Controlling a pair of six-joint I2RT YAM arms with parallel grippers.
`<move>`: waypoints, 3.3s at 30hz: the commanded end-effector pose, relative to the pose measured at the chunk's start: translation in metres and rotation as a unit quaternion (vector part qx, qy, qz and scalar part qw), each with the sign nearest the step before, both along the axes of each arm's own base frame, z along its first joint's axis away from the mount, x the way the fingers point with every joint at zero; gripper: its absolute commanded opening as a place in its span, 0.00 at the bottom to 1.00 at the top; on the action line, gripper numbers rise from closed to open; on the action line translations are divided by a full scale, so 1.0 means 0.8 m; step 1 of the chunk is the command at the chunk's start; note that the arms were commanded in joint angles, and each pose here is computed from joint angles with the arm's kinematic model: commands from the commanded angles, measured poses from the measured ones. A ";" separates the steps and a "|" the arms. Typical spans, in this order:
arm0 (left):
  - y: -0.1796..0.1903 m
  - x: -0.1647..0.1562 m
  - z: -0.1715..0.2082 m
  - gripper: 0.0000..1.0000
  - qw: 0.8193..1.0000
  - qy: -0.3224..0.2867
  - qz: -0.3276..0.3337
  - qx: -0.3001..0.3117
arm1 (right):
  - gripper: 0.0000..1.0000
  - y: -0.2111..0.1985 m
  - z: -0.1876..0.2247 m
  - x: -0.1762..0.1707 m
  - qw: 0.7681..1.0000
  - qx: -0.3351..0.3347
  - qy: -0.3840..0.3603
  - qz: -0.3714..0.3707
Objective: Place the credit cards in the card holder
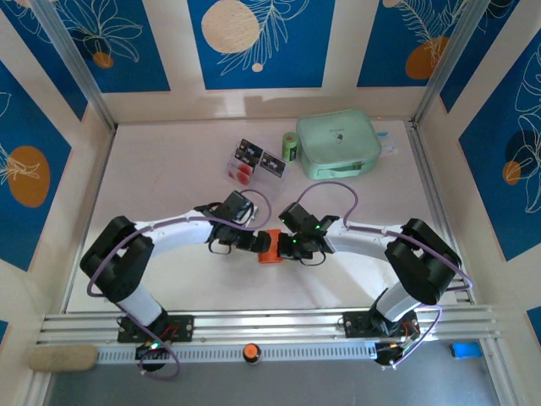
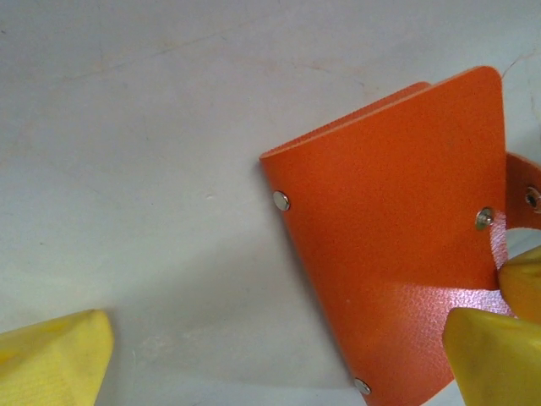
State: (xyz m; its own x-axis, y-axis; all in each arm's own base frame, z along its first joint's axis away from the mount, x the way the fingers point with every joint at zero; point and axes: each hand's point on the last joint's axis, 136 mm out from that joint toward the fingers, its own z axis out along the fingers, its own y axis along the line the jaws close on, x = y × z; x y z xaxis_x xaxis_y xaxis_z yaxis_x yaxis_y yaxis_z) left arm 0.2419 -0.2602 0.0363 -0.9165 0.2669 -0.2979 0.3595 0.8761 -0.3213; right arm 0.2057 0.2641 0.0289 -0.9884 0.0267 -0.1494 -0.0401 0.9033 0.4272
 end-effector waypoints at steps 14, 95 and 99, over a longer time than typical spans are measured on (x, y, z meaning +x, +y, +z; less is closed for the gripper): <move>0.019 -0.001 -0.024 1.00 0.993 -0.029 -0.024 0.112 | 0.03 -0.032 0.039 0.022 0.999 0.019 -0.021 -0.041; 0.025 -0.010 -0.033 1.00 0.988 -0.040 -0.027 0.150 | 0.00 0.001 -0.018 0.008 0.998 0.016 0.055 -0.002; 0.025 -0.010 -0.033 1.00 0.988 -0.039 -0.027 0.149 | 0.00 -0.005 -0.027 0.005 0.998 0.005 0.060 -0.007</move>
State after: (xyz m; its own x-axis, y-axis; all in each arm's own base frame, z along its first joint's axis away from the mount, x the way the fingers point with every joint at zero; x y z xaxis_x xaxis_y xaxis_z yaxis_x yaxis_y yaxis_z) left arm 0.2425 -0.2605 0.0234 -0.8715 0.3748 -0.3162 0.4224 0.9014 -0.0957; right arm 0.2384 0.2728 0.0329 -0.9898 0.0625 -0.1279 -0.0097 0.8667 0.4987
